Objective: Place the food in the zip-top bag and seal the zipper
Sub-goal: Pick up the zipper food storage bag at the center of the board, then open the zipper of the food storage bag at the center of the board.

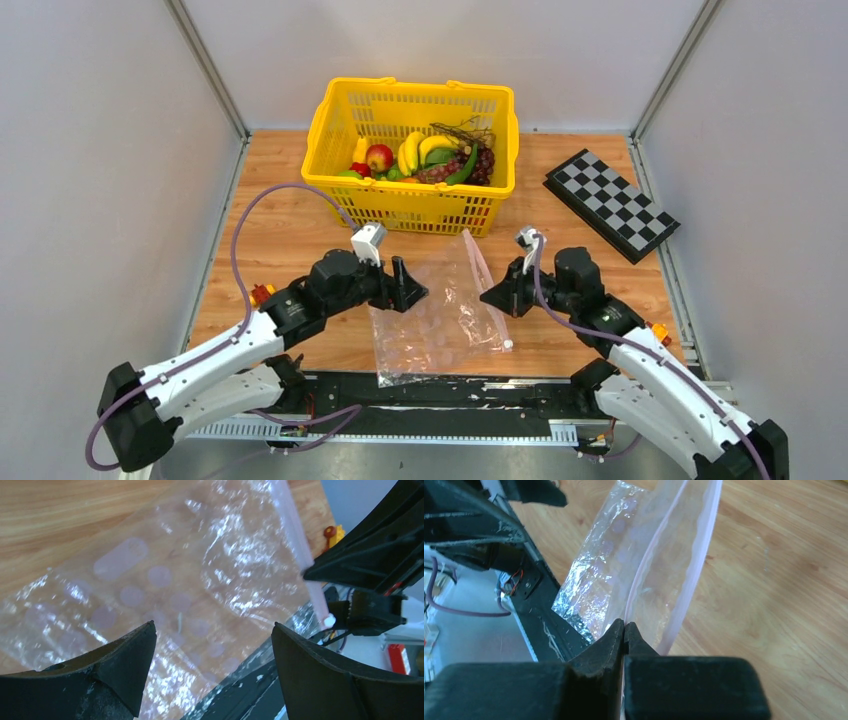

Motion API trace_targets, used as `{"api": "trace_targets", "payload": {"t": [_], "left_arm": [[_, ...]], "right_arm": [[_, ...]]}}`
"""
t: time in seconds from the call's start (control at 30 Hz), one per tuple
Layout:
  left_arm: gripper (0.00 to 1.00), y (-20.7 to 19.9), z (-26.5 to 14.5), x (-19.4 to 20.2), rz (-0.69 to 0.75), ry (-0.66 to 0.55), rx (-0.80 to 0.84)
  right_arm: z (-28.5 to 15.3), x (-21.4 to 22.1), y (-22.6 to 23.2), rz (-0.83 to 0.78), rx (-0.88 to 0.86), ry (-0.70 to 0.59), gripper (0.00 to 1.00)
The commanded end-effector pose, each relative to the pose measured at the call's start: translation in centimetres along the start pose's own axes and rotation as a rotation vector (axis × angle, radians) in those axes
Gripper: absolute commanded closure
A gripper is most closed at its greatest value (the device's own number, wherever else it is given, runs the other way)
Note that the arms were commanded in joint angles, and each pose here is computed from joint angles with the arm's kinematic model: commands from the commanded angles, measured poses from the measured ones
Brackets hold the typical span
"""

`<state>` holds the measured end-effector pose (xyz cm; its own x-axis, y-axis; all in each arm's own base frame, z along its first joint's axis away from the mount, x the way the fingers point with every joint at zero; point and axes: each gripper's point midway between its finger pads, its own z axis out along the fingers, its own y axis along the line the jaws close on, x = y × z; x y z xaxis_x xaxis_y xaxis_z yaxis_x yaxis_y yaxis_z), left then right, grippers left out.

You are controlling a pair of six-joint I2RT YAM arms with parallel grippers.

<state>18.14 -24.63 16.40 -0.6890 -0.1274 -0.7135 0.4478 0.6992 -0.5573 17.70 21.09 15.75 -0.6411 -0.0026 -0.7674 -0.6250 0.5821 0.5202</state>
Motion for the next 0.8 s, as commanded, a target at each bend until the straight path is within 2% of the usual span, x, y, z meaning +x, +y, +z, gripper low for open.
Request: {"api": "trace_targets", "payload": {"t": [0.0,0.17,0.27,0.43,0.77], "left_arm": [[0.08,-4.5,0.5,-4.7,-0.034,-0.135,0.089],[0.09,-6.3,1.1,-5.1,-0.022,-0.119,0.118],[0.11,-5.8,1.8,-4.6,-0.027,-0.112,0.083],[0.20,-5.6,2.4,-3.8,-0.020,-0.081,0.071],[0.18,-4.3,3.0,-2.7,0.007,-0.025,-0.008]], "right_arm": [[-0.1,-1.1,2.5,-0.133,0.002,0.008,1.00],[1.2,-0.8,4.2,-0.217,0.025,0.066,1.00],[2.2,-0.7,5.2,-0.244,0.010,0.070,1.00],[3.4,-0.7,6.8,-0.284,-0.006,0.078,1.00],[4.1,-1.1,9.1,-0.308,-0.077,0.048,0.99]]}}
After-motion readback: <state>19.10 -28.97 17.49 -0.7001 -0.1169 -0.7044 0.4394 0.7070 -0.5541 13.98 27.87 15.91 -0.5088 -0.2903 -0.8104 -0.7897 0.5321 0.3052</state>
